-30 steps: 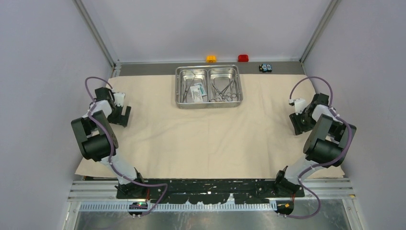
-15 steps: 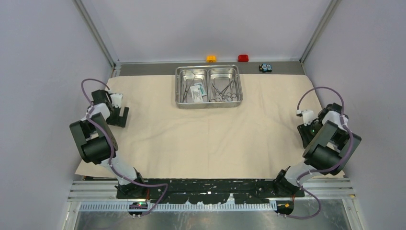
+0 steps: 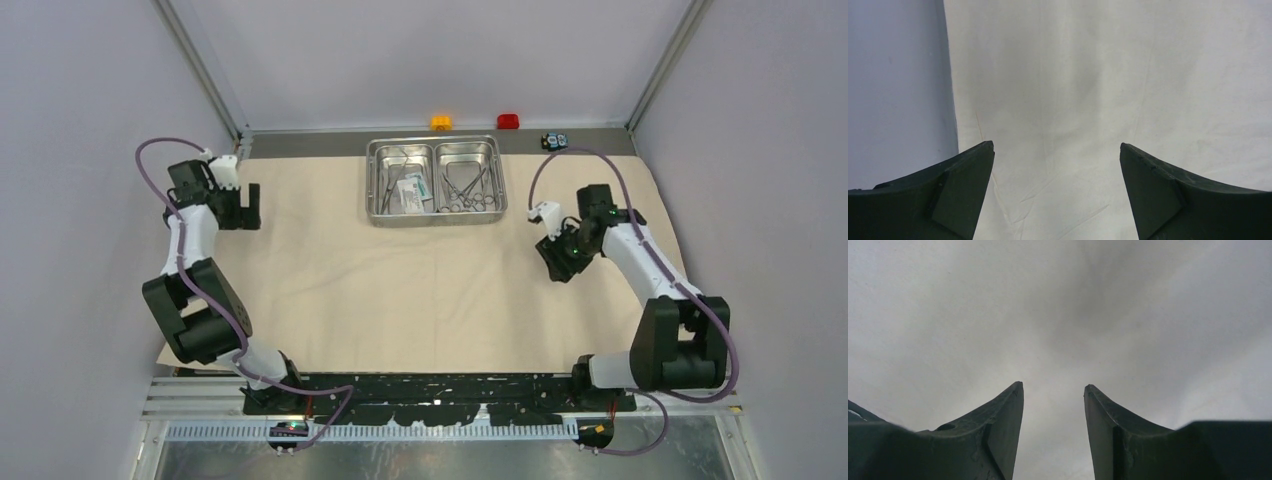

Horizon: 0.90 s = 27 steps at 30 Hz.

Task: Open and lay out the surgical kit
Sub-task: Smooth out the surgical kit at the center of the board.

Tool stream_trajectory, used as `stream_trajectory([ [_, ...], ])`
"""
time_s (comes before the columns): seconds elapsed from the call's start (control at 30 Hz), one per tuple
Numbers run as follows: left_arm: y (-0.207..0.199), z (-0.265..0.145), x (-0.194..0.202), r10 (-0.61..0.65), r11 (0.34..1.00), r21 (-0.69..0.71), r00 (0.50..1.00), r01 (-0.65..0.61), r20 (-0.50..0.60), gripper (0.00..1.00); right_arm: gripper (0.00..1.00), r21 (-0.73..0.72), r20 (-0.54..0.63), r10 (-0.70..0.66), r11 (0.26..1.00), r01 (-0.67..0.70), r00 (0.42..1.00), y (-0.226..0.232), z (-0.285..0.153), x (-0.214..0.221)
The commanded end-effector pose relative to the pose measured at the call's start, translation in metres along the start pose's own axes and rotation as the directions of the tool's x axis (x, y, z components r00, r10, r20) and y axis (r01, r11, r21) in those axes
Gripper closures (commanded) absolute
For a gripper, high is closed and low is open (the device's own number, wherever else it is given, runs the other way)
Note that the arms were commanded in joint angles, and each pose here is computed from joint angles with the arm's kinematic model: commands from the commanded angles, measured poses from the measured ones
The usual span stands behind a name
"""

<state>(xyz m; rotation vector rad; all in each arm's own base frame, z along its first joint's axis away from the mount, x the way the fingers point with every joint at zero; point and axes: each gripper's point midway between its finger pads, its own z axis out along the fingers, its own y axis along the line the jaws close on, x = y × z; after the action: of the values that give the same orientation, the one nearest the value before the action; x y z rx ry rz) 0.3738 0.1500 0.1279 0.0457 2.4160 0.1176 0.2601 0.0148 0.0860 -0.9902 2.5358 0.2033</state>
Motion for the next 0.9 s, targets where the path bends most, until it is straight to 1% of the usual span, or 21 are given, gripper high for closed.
stream_trajectory([
  [0.0,-0.028,-0.006,-0.015,-0.019,0.996,0.085,0.999,0.017,0.027,0.0,0.47,-0.024,-0.032,-0.006,1.0,0.005,0.999,0.017,0.029,-0.008],
  [0.1,-0.033,-0.005,-0.015,-0.01,0.996,0.092,1.0,0.008,0.022,0.0,0.48,-0.041,-0.068,-0.054,0.998,0.051,0.996,0.028,0.042,-0.002],
  [0.33,-0.038,-0.002,-0.015,0.003,0.996,0.094,1.0,-0.005,0.014,0.0,0.5,-0.084,-0.197,-0.135,0.989,0.121,0.971,0.041,0.061,0.032],
  [0.5,-0.041,-0.002,-0.015,0.029,0.995,0.097,1.0,-0.03,0.006,0.0,0.5,-0.118,-0.284,-0.172,0.983,0.143,0.943,0.045,0.06,0.056],
  [0.67,-0.045,-0.003,-0.016,0.054,0.994,0.095,0.999,-0.054,0.006,0.0,0.5,-0.132,-0.372,-0.214,0.975,0.176,0.903,0.047,0.056,0.084],
  [0.87,-0.048,-0.004,-0.018,0.076,0.993,0.094,0.997,-0.077,0.01,0.0,0.51,-0.196,-0.427,-0.262,0.961,0.194,0.866,0.059,0.048,0.109],
])
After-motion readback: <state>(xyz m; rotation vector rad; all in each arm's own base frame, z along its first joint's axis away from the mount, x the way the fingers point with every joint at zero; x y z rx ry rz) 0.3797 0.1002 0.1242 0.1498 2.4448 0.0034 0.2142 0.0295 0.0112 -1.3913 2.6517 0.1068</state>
